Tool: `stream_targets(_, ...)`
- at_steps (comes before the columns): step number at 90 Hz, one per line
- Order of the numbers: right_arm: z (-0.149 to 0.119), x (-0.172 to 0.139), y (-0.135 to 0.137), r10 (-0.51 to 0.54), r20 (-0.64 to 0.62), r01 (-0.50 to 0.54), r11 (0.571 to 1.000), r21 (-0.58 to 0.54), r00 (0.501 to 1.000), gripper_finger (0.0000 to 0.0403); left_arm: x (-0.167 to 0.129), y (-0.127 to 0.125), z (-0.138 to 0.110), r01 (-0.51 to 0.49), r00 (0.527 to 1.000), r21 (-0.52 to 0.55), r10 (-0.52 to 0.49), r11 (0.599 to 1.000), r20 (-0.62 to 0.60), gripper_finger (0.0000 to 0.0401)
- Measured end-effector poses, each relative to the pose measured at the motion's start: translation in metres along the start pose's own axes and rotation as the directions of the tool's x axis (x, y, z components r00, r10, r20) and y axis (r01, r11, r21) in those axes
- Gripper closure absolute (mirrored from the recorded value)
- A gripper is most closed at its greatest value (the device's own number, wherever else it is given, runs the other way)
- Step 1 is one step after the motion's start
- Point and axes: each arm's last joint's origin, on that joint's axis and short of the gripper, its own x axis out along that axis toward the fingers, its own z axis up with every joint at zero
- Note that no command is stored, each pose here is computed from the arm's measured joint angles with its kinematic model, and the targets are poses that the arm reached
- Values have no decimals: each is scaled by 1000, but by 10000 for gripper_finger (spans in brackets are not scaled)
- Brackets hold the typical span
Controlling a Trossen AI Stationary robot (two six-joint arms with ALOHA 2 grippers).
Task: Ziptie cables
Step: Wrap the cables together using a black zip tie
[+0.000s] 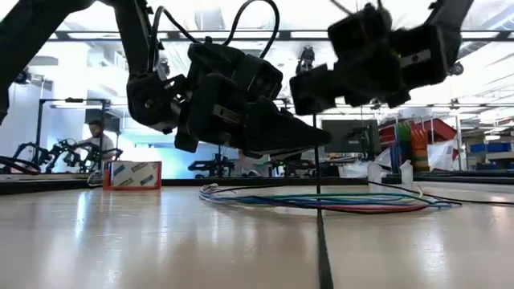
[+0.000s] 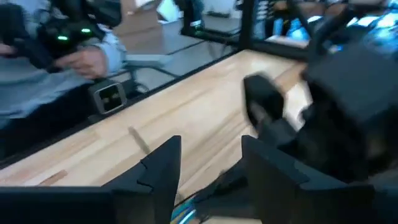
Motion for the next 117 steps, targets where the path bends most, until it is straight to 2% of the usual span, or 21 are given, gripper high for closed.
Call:
stream_targets(25,-13,10,-10,55,-14,-54,997,53,998,260,0,-2,-10,8,996,-35,-11,999,-88,401)
stream_targets(48,-3,0,-9,40,-28,-39,998,43,999,270,0,-2,-5,6,998,18,-4,1000,-70,401)
stream_targets(68,13,-16,1,41,-79,-38,999,35,996,261,5,2,9,-5,1000,57,6,998,-24,401)
stream_targets(84,22,-27,12,-3,-159,9,999,42,987,260,10,4,17,14,1000,86,-13,996,-10,401)
stream_targets(100,19,-36,24,39,-242,-4,990,141,969,268,16,-1,21,32,999,103,-32,994,-1,401)
stream_targets(117,13,-34,33,37,-215,-9,991,134,976,280,23,-8,24,52,999,113,-53,992,2,401)
